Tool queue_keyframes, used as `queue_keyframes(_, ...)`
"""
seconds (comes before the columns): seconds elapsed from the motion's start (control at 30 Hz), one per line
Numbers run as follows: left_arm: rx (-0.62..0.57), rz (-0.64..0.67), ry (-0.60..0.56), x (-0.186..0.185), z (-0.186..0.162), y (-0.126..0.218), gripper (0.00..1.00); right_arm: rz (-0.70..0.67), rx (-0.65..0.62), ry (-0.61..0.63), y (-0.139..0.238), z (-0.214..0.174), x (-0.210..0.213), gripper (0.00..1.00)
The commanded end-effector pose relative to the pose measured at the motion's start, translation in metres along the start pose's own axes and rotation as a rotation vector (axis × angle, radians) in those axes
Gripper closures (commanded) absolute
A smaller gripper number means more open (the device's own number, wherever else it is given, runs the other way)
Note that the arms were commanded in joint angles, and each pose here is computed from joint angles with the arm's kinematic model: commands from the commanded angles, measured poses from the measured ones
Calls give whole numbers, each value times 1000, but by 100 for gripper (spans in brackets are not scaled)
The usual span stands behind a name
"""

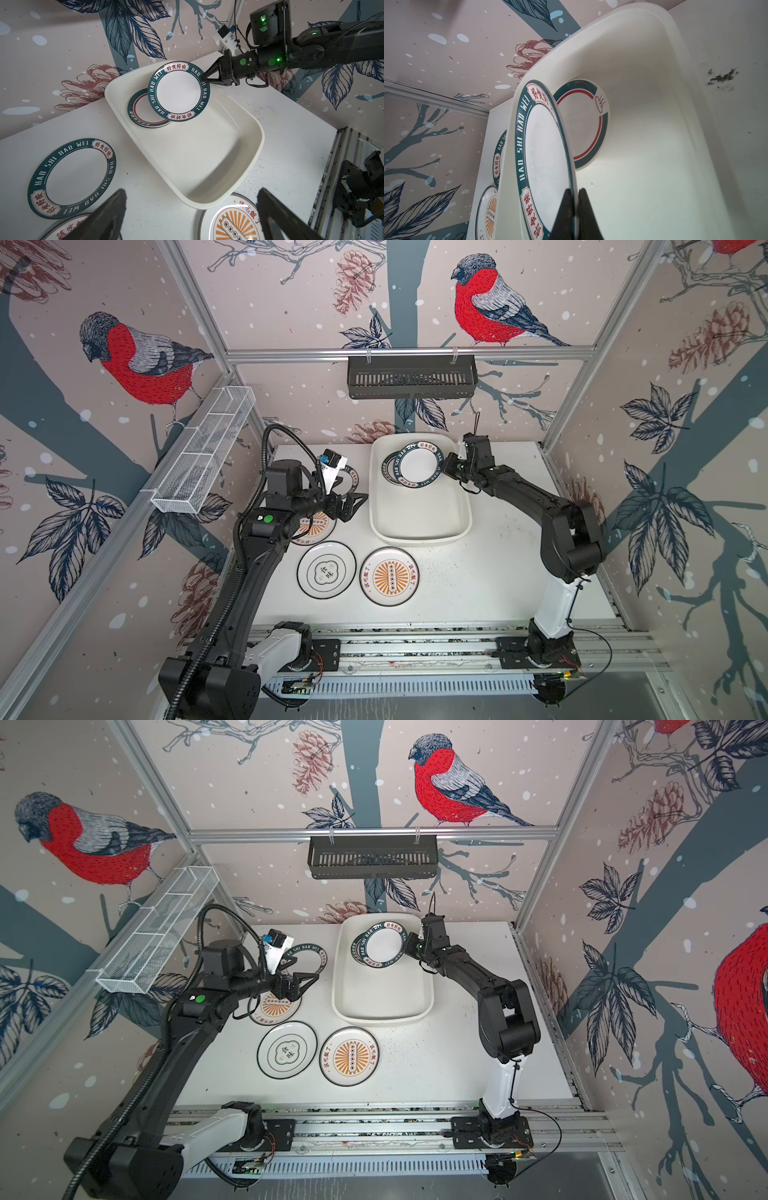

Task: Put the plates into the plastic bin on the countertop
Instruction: 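Lower the green-rimmed plate onto the plates in the bin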

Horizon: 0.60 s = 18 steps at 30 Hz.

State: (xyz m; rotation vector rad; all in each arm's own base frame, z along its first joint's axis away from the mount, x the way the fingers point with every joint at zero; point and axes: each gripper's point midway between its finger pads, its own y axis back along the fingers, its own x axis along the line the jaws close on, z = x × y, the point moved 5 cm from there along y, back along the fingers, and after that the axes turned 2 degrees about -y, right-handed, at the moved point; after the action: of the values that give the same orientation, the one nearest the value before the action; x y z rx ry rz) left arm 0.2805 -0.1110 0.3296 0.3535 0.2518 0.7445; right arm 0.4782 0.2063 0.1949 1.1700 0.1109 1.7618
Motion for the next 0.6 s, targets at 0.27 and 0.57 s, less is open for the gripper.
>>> queue_keyframes(0.27,-19,-47,39,1,-1,-3,3,62,23,-62,-47,10,-7,99)
queue_keyframes(0.57,-13,-45,40,2,-1,-3,3,43,11,-109,-65,12,-27,99)
